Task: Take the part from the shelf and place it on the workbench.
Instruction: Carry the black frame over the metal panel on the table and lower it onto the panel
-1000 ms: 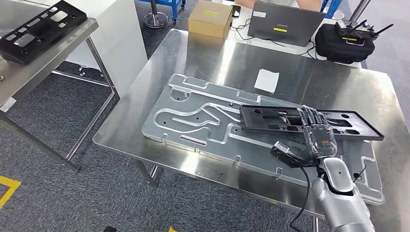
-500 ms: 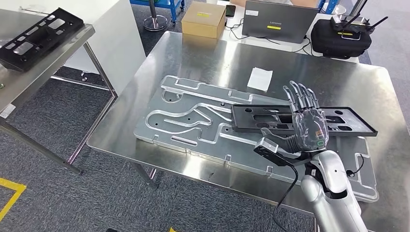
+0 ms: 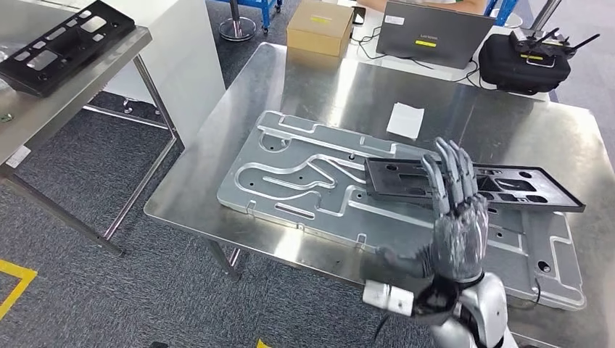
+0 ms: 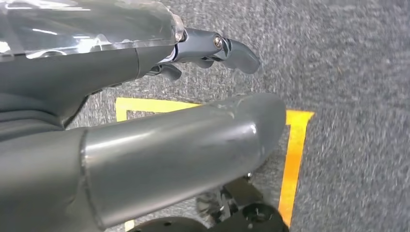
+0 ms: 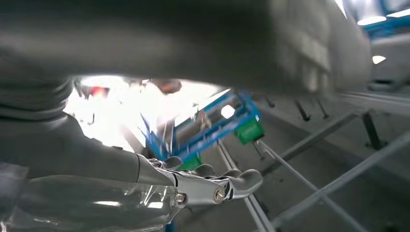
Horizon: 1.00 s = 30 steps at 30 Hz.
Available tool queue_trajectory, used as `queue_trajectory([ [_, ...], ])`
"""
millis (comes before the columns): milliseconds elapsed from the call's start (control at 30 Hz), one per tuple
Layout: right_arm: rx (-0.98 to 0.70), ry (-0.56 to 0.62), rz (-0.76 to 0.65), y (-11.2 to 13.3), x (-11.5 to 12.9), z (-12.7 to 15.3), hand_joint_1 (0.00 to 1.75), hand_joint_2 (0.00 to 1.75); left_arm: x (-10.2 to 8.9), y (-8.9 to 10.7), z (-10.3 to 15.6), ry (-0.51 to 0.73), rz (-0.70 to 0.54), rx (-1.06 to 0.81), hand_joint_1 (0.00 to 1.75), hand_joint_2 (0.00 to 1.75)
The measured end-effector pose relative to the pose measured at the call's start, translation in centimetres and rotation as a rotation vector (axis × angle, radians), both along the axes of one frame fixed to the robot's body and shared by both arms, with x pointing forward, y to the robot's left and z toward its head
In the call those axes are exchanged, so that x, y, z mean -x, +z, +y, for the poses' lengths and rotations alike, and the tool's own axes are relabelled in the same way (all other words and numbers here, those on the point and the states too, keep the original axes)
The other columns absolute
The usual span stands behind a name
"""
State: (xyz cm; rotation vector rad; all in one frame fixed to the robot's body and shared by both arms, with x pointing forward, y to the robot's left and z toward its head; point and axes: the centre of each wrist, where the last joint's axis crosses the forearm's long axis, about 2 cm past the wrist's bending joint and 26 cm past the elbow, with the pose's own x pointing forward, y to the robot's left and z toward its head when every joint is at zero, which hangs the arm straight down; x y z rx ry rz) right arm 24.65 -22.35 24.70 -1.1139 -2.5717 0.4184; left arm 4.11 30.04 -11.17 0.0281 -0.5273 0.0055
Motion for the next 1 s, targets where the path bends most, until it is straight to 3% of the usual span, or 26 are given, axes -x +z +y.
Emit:
queue_trajectory([
  [67, -0.07, 0.103, 0.016, -0.9, 2.5, 0.9, 0.0, 1.75, 0.3, 0.0, 0.0, 0.031, 0.005, 0.005, 0.0, 0.0],
  [200, -0.239, 0.303, 0.069, -2.4, 6.7, 1.7, 0.0, 0.0, 0.7, -0.1, -0.3, 0.089, 0.009, 0.013, 0.0, 0.0],
  [333, -0.453, 0.437, 0.174, -4.2, 10.1, 1.8, 0.0, 0.0, 1.2, -0.1, -0.7, 0.152, 0.013, 0.022, 0.0, 0.0],
  [533, -0.57, 0.443, 0.286, -6.3, 13.2, 1.6, 0.0, 0.0, 1.6, -0.2, -1.1, 0.204, 0.02, 0.027, 0.0, 0.0],
  [1000, -0.603, 0.333, 0.364, -7.6, 14.6, 0.3, 0.0, 0.0, 1.5, -0.1, -1.8, 0.242, 0.013, 0.043, 0.0, 0.0],
])
